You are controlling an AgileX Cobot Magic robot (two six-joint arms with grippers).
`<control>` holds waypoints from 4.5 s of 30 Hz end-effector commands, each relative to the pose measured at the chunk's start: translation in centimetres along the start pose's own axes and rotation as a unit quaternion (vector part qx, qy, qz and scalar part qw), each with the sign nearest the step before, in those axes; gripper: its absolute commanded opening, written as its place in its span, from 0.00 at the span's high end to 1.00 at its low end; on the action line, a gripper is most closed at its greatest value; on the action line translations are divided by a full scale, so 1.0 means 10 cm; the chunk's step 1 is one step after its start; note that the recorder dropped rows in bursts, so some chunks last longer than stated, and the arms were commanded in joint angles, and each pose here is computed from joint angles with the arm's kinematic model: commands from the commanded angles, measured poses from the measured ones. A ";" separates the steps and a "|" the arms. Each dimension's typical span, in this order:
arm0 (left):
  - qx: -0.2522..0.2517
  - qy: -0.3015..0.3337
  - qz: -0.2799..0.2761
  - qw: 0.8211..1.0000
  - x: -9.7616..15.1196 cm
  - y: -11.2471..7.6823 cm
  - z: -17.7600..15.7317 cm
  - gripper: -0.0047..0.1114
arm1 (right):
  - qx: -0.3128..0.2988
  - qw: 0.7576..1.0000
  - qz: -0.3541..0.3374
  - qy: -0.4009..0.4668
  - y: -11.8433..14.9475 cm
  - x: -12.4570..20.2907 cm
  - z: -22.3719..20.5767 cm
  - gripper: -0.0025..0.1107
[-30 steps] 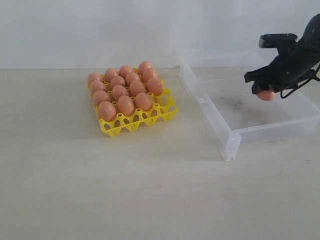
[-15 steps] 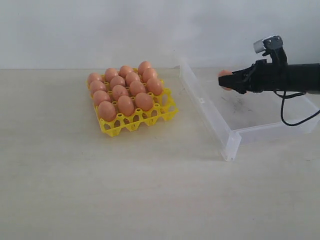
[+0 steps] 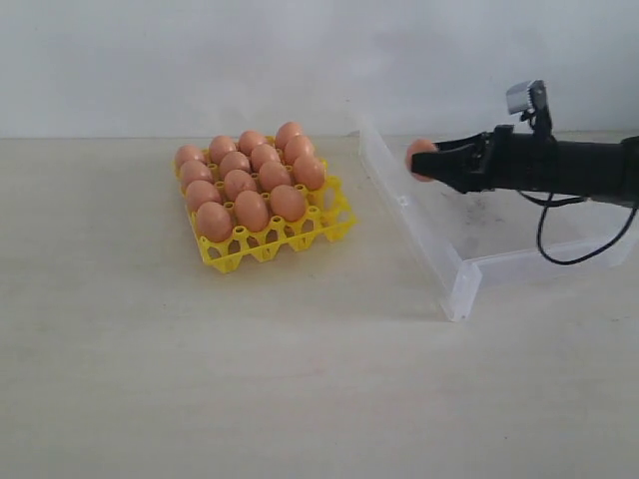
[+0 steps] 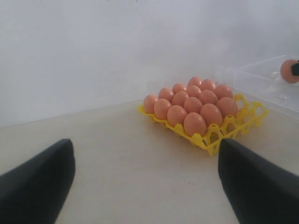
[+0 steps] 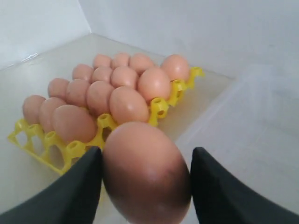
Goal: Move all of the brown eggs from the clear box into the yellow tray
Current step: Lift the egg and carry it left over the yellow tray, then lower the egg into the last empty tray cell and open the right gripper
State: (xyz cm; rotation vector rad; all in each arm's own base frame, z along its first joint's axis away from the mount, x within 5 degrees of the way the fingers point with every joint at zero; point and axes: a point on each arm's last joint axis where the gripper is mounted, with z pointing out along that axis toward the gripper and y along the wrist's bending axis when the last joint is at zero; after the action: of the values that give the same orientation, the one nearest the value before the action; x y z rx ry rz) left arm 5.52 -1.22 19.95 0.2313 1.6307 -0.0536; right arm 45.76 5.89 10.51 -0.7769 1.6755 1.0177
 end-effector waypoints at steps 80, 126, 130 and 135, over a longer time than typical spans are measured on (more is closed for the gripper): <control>0.004 -0.001 -0.007 1.000 0.01 -0.01 0.00 0.29 | -0.017 0.997 -0.035 0.069 0.33 0.08 1.09 0.98; 0.004 -0.001 -0.007 1.000 0.01 -0.01 0.00 0.29 | -0.011 0.980 -0.014 0.197 0.45 0.39 1.23 0.32; 0.004 -0.001 -0.007 1.000 0.01 -0.01 0.00 0.29 | -0.014 0.981 -0.017 0.194 0.46 0.36 1.22 0.32; 0.004 -0.001 -0.007 1.000 0.01 -0.01 0.00 0.29 | -0.012 0.983 -0.040 0.179 0.51 0.06 1.17 0.35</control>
State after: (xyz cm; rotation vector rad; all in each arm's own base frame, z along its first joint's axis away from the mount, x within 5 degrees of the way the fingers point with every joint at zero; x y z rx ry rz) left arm 5.52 -1.22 19.95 0.2313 1.6307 -0.0536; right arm 46.15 19.57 10.02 -1.0719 1.8465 0.9342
